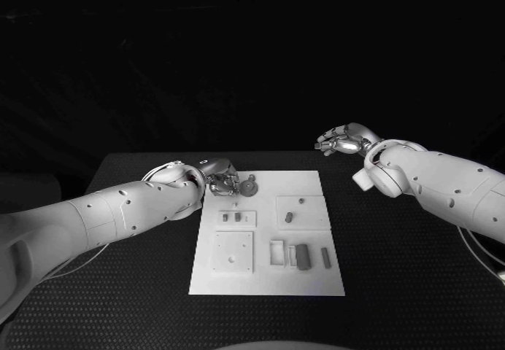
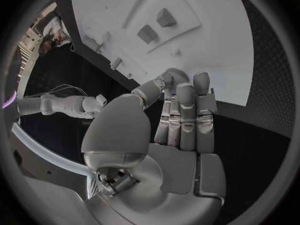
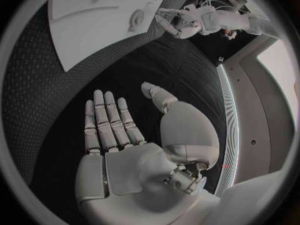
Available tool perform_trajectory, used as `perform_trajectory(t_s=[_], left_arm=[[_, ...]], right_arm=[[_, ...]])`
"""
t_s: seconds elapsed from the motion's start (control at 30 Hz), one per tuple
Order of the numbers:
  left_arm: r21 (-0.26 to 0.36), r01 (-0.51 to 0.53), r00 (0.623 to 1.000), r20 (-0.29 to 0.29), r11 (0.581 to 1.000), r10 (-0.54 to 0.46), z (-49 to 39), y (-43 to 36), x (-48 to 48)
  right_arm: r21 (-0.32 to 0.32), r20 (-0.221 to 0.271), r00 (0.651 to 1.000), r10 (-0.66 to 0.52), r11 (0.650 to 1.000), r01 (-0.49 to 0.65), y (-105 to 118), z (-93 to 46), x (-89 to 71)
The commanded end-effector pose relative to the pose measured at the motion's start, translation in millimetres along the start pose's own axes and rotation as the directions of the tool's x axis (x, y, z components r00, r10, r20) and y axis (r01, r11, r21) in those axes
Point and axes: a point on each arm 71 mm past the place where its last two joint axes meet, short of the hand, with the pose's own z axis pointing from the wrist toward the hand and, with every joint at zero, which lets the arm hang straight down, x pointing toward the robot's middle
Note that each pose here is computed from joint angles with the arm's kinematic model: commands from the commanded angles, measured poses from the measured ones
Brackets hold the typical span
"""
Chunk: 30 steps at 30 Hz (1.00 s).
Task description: Assemble the parts on the task board
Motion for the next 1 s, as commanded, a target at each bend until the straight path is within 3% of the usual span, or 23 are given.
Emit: perform_trajectory(t_s=[0.03,0.33,1.0], left_arm=[[-0.008,-0.019,0.996,-0.089,1.000,0.018,-1.7,2.0,5.0],[-0.025,-0.019,0.997,-0.076,1.000,0.017,-3.6,9.3,2.5],[-0.016,-0.030,0.994,-0.110,0.999,0.028,-0.2,6.1,10.6]], right_arm=[[-0.008,-0.008,1.000,0.001,1.000,-0.002,0.6,-0.2,0.5],[-0.008,-0.010,1.000,0.002,1.000,-0.002,0.9,-0.3,0.8],[-0.009,-0.009,1.000,0.002,1.000,-0.002,1.1,0.1,1.1]])
